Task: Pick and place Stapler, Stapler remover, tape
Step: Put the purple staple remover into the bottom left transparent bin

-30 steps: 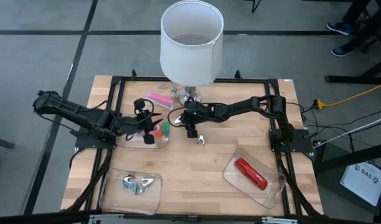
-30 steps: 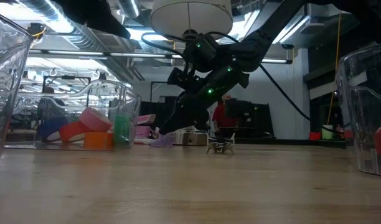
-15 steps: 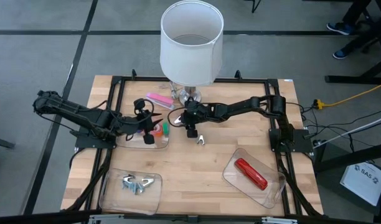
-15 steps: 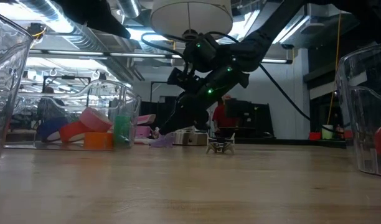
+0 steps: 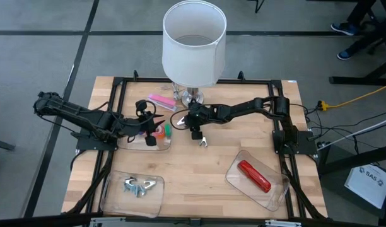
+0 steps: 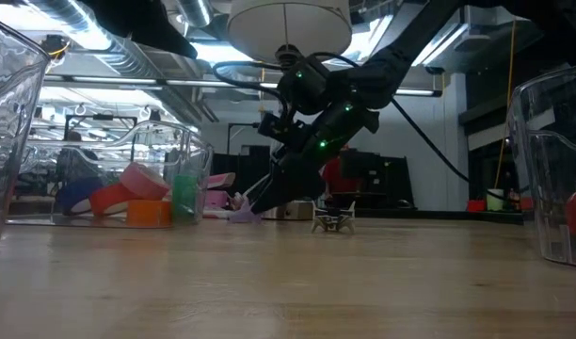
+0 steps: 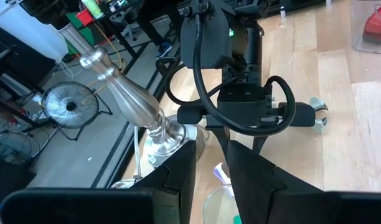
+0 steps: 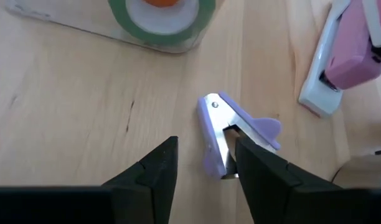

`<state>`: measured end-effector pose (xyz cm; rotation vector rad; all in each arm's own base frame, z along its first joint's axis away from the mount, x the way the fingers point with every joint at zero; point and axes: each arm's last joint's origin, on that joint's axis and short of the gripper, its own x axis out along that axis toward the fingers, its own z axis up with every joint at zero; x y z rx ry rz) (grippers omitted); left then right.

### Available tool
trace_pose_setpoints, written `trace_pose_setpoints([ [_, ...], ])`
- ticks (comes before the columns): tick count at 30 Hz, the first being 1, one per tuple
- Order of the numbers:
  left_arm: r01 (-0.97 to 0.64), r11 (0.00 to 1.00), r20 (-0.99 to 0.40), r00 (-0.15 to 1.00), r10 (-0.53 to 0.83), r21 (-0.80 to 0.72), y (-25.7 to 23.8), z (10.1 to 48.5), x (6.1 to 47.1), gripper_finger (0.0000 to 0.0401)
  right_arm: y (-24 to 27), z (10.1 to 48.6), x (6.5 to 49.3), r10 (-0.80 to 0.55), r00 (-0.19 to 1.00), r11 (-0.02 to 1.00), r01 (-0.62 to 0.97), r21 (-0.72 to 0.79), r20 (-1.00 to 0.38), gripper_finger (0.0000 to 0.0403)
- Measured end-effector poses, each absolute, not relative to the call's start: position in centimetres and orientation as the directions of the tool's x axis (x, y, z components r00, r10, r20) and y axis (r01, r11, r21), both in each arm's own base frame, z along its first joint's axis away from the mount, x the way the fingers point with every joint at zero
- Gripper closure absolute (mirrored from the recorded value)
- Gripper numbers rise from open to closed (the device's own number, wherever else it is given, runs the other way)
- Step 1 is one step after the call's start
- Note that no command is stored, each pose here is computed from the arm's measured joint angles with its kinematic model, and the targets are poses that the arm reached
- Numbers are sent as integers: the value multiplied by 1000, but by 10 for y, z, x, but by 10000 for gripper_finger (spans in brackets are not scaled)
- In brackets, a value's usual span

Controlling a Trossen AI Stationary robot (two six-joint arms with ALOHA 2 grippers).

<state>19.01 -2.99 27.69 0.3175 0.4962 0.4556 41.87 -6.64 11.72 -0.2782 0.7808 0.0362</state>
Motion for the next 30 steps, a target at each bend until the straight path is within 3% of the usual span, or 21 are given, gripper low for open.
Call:
trace_pose_setpoints([
  [6,-343,854,-383,783,490,391,-30,277,190,313,-67,117,419,-95,711,960,-119,-252,-697,279],
  [15,-345,854,-382,783,490,389,-30,277,190,313,-67,119,420,-98,723,961,-111,-255,-684,389],
  [30,-390,824,-361,761,539,410,-29,278,189,310,-63,135,417,32,744,996,-77,-38,-667,401],
])
